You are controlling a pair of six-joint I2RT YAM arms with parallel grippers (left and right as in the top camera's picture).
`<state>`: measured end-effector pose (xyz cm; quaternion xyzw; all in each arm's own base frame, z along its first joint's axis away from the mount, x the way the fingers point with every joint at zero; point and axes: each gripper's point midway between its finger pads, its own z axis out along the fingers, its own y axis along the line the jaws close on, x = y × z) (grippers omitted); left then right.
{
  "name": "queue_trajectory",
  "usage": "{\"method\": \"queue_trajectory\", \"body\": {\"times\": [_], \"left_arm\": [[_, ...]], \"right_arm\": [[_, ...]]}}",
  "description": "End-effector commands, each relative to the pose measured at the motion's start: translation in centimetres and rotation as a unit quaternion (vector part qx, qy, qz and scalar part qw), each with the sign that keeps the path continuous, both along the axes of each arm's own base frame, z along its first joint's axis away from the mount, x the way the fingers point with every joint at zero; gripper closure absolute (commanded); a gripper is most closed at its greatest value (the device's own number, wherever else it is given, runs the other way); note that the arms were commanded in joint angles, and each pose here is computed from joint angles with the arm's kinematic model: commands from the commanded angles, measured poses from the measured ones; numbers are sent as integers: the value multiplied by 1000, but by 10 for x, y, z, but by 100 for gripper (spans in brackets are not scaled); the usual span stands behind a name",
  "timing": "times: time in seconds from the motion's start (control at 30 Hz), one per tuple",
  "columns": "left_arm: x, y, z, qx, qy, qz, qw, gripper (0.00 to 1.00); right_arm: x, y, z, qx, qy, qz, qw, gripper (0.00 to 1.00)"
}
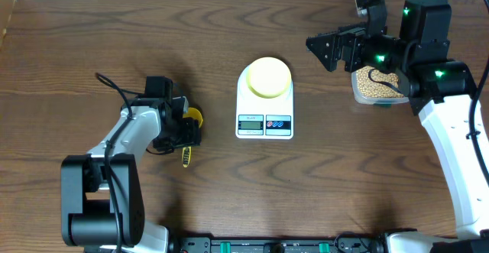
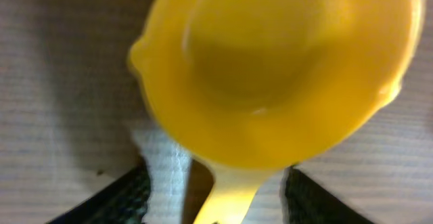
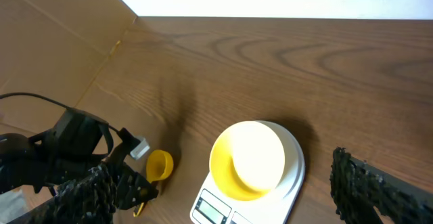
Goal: Scoop item into bowl and weigh 50g on scale
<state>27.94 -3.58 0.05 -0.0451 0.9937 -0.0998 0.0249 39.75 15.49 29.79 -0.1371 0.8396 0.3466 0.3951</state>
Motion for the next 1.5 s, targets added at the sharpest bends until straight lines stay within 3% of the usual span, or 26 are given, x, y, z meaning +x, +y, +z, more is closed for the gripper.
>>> {"method": "queue_trajectory", "body": {"times": [0.0, 0.17, 0.53, 0.67, 0.87, 0.93, 1.17, 1.2, 1.27, 1.47], "left_arm": [[-7, -4, -13, -10, 21, -10, 1000, 41], [-5, -4, -13, -10, 16, -10, 1000, 56], [-7, -4, -13, -10, 21, -10, 1000, 62], [-8, -4, -13, -10, 22, -10, 1000, 76], [-10, -5, -13, -14, 27, -10, 999, 76], [-14, -5, -13, -14, 35, -9, 999, 81], [-19, -17, -9, -52, 47, -9, 998, 81], [-19, -17, -9, -52, 47, -9, 998, 79], [-19, -17, -9, -51, 47, -9, 998, 55], [-19, -17, -9, -51, 46, -10, 998, 54]], "right_arm": [[0, 1, 9, -6, -17, 1, 1000, 1], [0, 1, 9, -6, -17, 1, 1000, 1], [4, -5, 6, -18, -15, -16, 1000, 1], [5, -6, 5, -20, -15, -19, 999, 1], [6, -7, 5, -23, -15, -24, 999, 1], [7, -9, 4, -28, -16, -30, 999, 1], [8, -10, 4, -29, -17, -32, 999, 1], [8, -10, 4, -29, -18, -32, 999, 1], [8, -10, 5, -28, -20, -32, 999, 1], [11, -12, 5, -34, -22, -41, 998, 1]]}}
